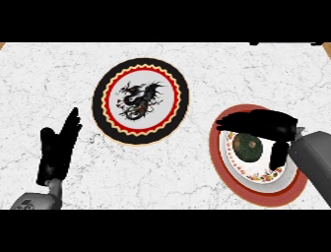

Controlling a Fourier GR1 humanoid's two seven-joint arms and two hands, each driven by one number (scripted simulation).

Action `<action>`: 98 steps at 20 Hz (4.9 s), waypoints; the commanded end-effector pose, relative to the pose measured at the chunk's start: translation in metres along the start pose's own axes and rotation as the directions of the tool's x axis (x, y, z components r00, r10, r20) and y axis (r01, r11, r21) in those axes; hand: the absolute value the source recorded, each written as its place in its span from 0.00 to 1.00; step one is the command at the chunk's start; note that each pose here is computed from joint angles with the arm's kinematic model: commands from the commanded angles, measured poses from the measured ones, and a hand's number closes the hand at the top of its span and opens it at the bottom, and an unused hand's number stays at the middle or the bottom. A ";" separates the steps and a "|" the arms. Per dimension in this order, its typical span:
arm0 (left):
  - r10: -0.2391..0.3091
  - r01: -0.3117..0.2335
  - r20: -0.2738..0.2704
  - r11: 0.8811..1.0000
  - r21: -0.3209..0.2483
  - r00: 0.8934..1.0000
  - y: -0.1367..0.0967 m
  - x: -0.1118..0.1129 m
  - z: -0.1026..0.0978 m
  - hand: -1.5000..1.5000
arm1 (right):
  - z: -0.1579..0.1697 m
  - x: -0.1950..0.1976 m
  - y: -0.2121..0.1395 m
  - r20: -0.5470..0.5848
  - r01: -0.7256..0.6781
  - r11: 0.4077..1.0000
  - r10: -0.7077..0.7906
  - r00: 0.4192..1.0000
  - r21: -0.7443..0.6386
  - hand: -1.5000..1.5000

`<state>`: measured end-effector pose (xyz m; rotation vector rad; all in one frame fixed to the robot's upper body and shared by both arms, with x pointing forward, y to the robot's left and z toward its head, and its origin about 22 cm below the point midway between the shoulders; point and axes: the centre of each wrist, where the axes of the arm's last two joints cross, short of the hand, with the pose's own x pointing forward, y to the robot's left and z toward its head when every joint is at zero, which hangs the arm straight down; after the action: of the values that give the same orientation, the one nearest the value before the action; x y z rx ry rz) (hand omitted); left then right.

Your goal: Pick the squash from the plate and place it in the plate

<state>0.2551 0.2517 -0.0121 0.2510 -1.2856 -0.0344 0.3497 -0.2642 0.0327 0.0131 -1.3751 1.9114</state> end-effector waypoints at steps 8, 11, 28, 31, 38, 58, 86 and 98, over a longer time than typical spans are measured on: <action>0.005 -0.005 0.013 1.000 0.003 1.000 0.011 0.003 0.005 0.50 | 0.010 -0.008 0.007 0.110 -0.050 0.998 0.055 0.992 -0.048 1.00; 0.001 -0.001 0.009 1.000 0.019 1.000 -0.002 0.002 0.001 0.50 | -0.010 -0.009 -0.015 0.093 -0.085 0.990 0.095 0.991 -0.108 1.00; -0.034 0.035 0.013 0.996 -0.085 0.999 -0.016 0.002 0.001 0.50 | -0.138 0.105 -0.119 -0.599 -0.232 0.609 -0.510 0.618 -0.758 1.00; -0.028 0.030 0.020 0.994 -0.106 0.999 -0.022 0.007 -0.001 0.50 | -0.142 0.130 -0.151 -0.625 -0.397 0.486 -0.546 0.558 -0.779 1.00; -0.029 0.034 0.042 0.991 -0.128 0.999 -0.035 0.011 -0.003 0.50 | -0.159 0.166 -0.187 -0.631 -0.607 0.359 -0.707 0.319 -0.709 1.00; -0.023 0.028 0.042 0.992 -0.122 0.999 -0.028 0.015 -0.007 0.50 | -0.171 0.116 -0.145 -0.603 -0.460 0.541 -0.797 -0.014 -0.704 1.00; -0.013 0.013 0.004 0.998 -0.065 1.000 -0.028 0.012 -0.007 0.50 | -0.186 0.160 -0.068 0.105 -0.099 -0.174 -0.868 0.484 -0.980 0.00; -0.020 0.020 0.011 0.999 -0.025 1.000 -0.014 0.006 -0.005 0.50 | -0.207 0.173 -0.039 0.111 -0.055 -0.172 -0.816 0.568 -0.983 0.00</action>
<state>0.2632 0.2398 -0.0082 0.2255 -1.2974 -0.0705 0.3378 0.0012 0.0581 -0.7675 -1.5606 -0.0846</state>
